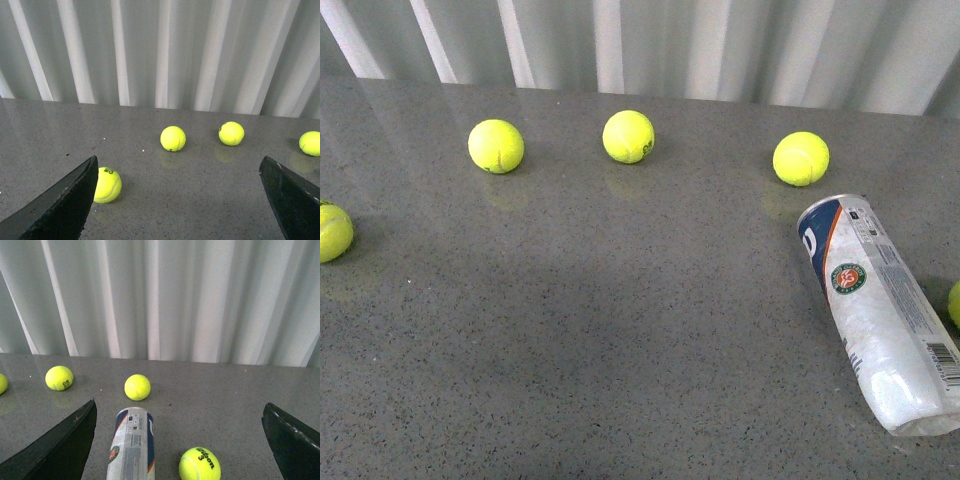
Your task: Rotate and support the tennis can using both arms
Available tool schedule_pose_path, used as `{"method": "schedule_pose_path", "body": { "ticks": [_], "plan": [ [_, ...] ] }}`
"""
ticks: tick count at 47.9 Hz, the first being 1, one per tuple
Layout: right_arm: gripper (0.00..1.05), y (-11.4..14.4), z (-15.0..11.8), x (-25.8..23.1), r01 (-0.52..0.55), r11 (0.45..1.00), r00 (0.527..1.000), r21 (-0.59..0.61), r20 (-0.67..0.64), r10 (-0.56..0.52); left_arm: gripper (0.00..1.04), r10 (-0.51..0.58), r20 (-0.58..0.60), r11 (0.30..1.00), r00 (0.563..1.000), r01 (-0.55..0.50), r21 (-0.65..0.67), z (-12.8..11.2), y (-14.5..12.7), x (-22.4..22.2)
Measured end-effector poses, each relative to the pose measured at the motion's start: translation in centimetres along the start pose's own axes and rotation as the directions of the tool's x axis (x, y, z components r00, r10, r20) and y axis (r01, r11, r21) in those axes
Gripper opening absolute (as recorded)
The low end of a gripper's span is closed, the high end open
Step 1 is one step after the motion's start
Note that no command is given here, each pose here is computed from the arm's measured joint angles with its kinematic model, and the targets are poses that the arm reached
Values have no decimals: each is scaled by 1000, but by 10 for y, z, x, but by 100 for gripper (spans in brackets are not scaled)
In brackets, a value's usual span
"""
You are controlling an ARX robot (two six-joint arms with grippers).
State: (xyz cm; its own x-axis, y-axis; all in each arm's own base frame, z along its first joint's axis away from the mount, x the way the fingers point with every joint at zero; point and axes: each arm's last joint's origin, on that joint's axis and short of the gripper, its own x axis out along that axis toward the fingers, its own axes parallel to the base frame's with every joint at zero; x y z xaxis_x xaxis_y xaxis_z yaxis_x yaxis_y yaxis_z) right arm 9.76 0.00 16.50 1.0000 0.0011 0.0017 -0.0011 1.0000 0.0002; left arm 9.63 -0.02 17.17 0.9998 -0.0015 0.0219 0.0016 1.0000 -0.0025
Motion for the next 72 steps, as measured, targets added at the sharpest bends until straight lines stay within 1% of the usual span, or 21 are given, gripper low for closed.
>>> {"method": "schedule_pose_path", "body": {
  "ticks": [63,65,66,67,69,70,72],
  "plan": [
    [97,0,0,0,2,1000,1000,2,-3,-2,98,0,0,1000,1000,0,0,0,0,0],
    [97,0,0,1,31,999,994,35,-103,-27,98,0,0,1000,1000,0,0,0,0,0],
    [97,1,2,3,53,997,973,53,-228,-39,98,0,0,1000,1000,0,0,0,0,0],
    [97,2,3,4,61,996,963,59,-268,-43,98,0,0,1000,1000,0,0,0,0,0],
    [97,5,8,13,59,996,918,72,-395,-26,98,0,0,1000,1000,0,0,0,0,0],
    [97,6,9,15,54,996,909,72,-417,-19,98,0,0,1000,1000,0,0,0,0,0],
    [97,10,15,29,30,995,875,92,-483,18,98,0,0,1000,1000,0,0,0,0,0]
  ]
}}
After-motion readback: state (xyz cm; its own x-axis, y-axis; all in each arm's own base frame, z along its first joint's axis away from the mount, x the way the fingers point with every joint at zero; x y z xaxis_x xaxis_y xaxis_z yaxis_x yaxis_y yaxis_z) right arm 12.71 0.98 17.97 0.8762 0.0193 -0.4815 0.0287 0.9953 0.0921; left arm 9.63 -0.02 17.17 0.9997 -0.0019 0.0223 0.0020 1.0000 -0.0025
